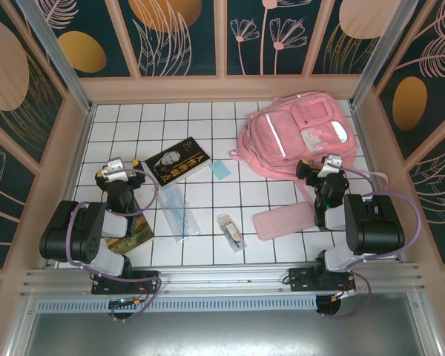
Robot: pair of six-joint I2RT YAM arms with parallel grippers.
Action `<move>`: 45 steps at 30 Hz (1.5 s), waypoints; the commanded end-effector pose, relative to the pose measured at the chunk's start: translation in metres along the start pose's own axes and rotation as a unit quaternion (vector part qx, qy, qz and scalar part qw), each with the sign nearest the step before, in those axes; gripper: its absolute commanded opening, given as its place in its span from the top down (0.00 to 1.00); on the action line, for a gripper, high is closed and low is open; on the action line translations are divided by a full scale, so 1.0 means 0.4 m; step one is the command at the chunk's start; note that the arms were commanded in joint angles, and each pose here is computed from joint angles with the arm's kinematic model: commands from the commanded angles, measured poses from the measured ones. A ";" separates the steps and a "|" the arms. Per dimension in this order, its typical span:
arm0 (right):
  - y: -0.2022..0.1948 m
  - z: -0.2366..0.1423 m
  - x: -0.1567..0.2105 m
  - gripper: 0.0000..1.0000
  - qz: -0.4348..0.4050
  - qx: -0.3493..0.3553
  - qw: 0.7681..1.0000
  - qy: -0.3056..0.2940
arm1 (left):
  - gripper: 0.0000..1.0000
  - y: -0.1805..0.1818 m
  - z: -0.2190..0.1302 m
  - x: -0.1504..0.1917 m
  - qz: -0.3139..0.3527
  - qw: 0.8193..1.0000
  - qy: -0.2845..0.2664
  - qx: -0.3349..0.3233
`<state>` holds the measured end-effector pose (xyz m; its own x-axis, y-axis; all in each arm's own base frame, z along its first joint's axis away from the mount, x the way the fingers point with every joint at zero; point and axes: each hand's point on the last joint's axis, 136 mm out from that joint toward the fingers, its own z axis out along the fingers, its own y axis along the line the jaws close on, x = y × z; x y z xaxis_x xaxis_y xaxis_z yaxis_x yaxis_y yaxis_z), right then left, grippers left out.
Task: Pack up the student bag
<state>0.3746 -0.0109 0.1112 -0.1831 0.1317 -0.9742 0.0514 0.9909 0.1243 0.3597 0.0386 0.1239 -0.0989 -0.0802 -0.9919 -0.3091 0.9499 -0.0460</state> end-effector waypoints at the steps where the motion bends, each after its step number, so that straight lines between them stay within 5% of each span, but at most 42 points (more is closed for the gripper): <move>1: 0.009 0.000 -0.032 0.01 -0.010 -0.010 1.000 -0.024 | 0.01 -0.014 0.014 -0.062 -0.004 1.000 -0.023 0.006; 9: -0.019 0.027 -0.094 0.04 0.042 0.084 0.995 0.044 | 0.01 -0.045 0.066 -0.155 -0.043 0.999 0.030 0.000; 13: -0.054 0.018 -0.066 0.05 0.164 0.159 0.964 0.133 | 0.01 -0.111 0.088 -0.164 -0.130 0.987 0.085 0.048; 16: -0.061 0.009 -0.041 0.05 0.223 0.189 0.938 0.187 | 0.01 -0.184 0.088 -0.138 -0.213 0.962 0.140 0.101; 23: -0.104 0.050 -0.021 0.05 0.339 0.168 0.896 0.230 | 0.01 -0.456 0.012 -0.091 -0.255 0.916 0.221 0.217; 30: -0.158 0.076 -0.009 0.04 0.361 0.154 0.890 0.234 | 0.01 -0.735 -0.063 -0.034 -0.293 0.859 0.291 0.302; 37: -0.140 0.094 0.015 0.04 0.370 0.105 0.888 0.251 | 0.01 -0.959 -0.074 0.089 -0.313 0.813 0.371 0.320; 45: -0.117 0.100 0.050 0.04 0.375 0.077 0.885 0.266 | 0.05 -1.106 -0.075 0.214 -0.291 0.798 0.423 0.316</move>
<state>0.4020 -0.0649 0.0792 -0.4436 0.8021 -0.3997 0.5331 0.5947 0.6018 0.4579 -0.3814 0.0698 -0.7727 -0.4905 -0.4029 0.0053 0.6297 -0.7768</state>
